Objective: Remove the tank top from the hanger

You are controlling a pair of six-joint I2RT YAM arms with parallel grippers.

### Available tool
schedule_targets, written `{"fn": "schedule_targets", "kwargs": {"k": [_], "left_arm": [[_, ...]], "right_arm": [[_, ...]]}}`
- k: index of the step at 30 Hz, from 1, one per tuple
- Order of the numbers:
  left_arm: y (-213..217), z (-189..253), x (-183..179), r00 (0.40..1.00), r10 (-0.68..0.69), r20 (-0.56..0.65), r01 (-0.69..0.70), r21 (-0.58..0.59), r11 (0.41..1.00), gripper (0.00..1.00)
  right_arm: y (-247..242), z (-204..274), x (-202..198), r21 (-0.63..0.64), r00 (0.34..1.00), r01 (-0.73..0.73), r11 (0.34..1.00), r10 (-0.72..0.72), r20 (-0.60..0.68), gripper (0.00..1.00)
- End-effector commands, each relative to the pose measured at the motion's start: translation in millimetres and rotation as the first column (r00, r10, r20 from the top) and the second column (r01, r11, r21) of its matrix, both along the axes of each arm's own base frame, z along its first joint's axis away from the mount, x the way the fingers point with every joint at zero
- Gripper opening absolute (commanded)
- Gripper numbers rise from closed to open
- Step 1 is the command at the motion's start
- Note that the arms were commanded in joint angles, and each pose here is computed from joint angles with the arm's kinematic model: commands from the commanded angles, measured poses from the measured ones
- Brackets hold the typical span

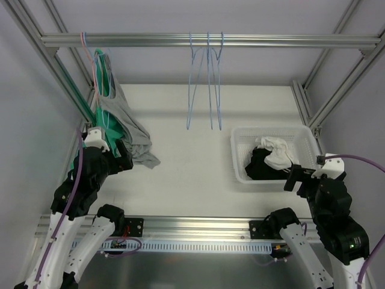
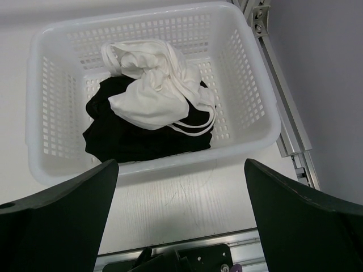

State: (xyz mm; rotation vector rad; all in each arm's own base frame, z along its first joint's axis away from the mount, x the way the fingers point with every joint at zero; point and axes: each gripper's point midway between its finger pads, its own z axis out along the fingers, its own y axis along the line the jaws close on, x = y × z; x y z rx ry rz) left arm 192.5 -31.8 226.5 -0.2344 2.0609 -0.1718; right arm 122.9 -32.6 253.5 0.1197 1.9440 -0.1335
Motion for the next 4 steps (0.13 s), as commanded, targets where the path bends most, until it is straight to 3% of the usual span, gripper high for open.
{"fn": "schedule_targets", "kwargs": {"k": [1, 4], "left_arm": [[-3.3, 2.8, 3.9, 1.000, -0.022, 0.016, 0.022, 0.001, 1.000, 0.99], [-4.3, 2.0, 3.7, 0.999, -0.029, 0.015, 0.029, -0.001, 1.000, 0.99]], "right_arm": [[4.2, 4.4, 10.4, 0.020, 1.000, 0.006, 1.000, -0.006, 0.006, 0.99], [3.8, 5.3, 10.4, 0.016, 1.000, 0.005, 1.000, -0.005, 0.007, 0.99]]}}
